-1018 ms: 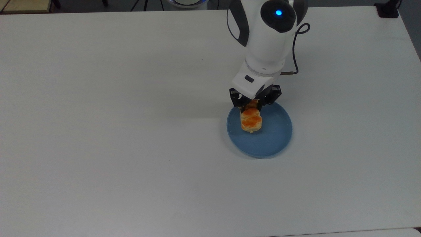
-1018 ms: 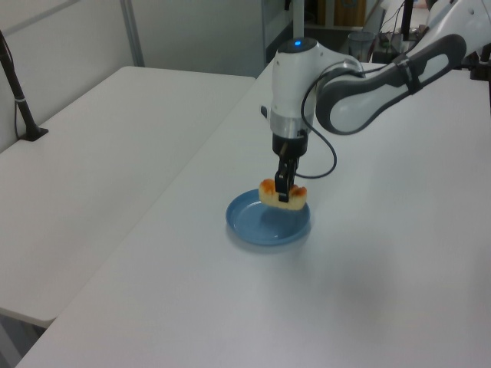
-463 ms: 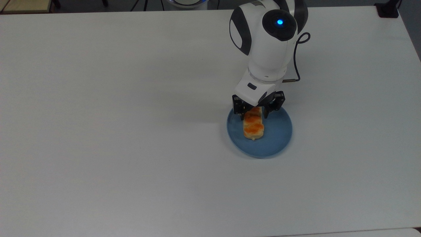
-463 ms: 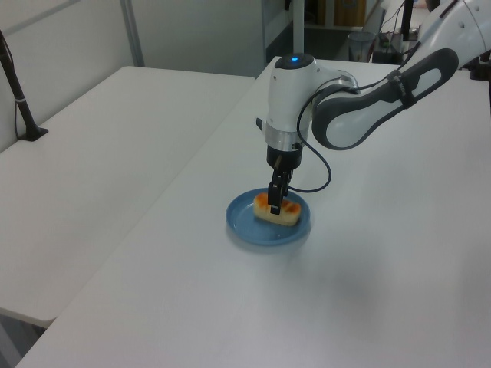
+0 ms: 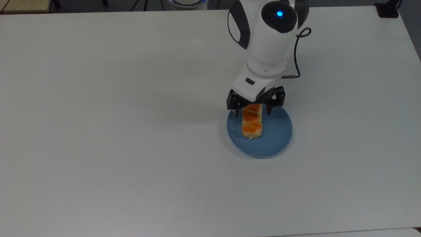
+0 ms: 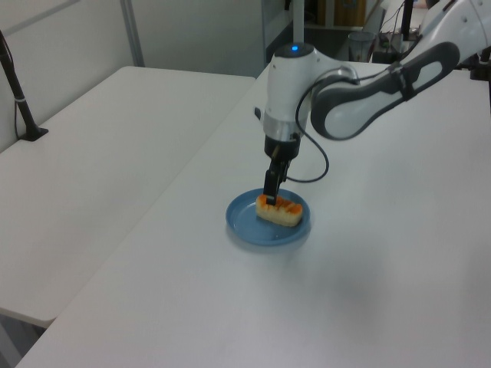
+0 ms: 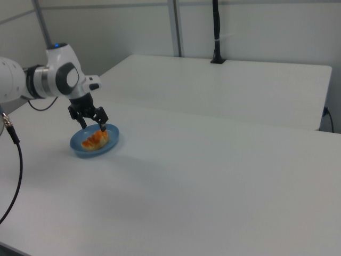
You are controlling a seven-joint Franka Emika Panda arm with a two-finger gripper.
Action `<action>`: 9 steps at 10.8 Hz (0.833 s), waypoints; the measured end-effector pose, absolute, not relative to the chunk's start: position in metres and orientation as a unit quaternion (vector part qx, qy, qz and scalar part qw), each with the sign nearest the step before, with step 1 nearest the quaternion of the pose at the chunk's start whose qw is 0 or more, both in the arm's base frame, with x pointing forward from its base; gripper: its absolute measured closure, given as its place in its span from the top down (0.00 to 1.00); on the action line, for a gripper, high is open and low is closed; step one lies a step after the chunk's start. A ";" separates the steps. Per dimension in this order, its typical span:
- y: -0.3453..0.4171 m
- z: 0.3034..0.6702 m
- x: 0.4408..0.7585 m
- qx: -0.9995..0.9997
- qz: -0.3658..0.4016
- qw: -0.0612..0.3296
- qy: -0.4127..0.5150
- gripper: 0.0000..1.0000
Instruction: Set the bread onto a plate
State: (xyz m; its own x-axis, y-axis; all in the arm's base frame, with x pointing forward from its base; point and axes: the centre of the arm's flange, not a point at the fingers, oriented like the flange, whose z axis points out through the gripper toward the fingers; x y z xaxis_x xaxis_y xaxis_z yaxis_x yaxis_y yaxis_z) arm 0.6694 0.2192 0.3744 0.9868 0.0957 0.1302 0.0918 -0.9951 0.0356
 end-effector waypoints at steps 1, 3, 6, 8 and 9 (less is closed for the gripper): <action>0.206 0.397 0.663 0.998 0.046 0.029 0.040 1.00; 0.166 0.457 0.643 0.998 0.011 0.060 0.017 1.00; 0.093 0.537 0.607 0.997 -0.017 0.066 0.027 1.00; 0.038 0.580 0.586 0.999 -0.009 0.035 -0.012 1.00; 0.017 0.598 0.575 0.999 -0.005 0.028 -0.028 1.00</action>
State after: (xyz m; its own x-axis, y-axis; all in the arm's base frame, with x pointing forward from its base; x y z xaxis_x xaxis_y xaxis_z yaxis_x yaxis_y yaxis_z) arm 0.5750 0.0173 0.5981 0.9984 -0.0564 -0.0088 -0.0558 -0.9969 0.0557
